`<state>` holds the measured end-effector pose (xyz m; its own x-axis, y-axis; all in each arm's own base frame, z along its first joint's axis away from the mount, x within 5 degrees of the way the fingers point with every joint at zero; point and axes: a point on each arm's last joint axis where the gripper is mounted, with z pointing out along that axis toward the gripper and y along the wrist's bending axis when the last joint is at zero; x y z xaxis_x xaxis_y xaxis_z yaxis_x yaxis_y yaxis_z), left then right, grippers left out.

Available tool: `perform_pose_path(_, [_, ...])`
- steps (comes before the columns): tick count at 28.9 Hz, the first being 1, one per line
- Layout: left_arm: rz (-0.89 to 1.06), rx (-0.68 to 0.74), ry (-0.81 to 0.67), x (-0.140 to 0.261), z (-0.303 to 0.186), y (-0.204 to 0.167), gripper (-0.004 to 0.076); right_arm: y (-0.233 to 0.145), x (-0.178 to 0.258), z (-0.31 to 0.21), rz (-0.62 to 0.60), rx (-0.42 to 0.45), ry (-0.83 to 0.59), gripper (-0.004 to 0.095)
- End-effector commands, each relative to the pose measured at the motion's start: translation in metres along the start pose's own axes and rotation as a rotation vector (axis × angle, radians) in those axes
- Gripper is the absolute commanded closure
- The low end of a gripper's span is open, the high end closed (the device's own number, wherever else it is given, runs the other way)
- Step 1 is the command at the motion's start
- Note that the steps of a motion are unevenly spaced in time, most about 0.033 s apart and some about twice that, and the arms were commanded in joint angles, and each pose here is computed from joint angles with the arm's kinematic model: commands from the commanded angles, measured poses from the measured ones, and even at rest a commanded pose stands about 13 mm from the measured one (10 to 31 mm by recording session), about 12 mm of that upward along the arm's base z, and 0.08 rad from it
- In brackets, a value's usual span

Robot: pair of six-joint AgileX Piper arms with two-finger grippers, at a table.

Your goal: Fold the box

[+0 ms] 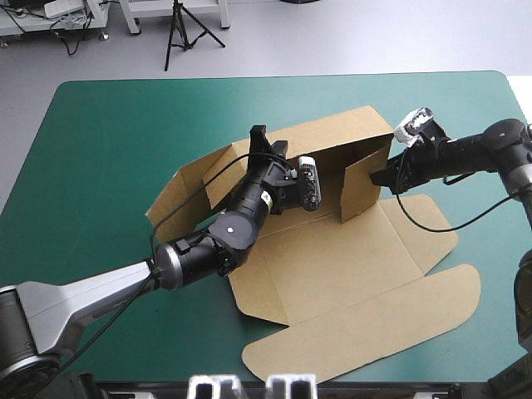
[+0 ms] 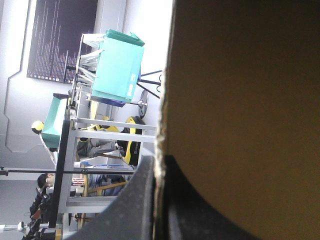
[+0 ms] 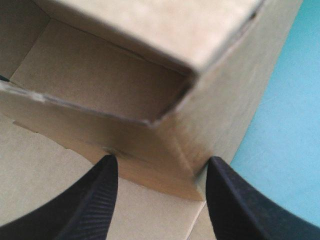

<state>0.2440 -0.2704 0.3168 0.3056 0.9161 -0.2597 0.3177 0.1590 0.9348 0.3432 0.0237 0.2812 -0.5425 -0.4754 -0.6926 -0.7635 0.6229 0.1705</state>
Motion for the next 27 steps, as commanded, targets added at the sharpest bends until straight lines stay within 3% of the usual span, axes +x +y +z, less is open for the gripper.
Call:
perform_pose_path(1, [-0.006,-0.070,-0.073,-0.008,-0.015,0.026,0.0733,0.003,-0.022,-0.008,-0.041,0.005,-0.159,0.0422])
perform_pose_path(8, [-0.005,-0.057,-0.093,-0.009,-0.015,0.025,0.0733,-0.011,-0.021,0.011,-0.032,-0.031,-0.239,0.0440])
perform_pose_path(14, [0.019,-0.041,-0.122,-0.012,-0.015,0.023,0.0733,-0.011,-0.024,0.025,-0.081,-0.082,-0.307,0.0636])
perform_pose_path(20, [0.015,-0.031,-0.134,-0.013,-0.016,0.022,0.0733,-0.006,-0.032,0.032,-0.108,-0.075,-0.350,0.0805])
perform_pose_path(27, [0.009,-0.021,-0.149,-0.014,-0.016,0.021,0.0733,0.000,-0.041,0.043,-0.114,-0.026,-0.353,0.0830])
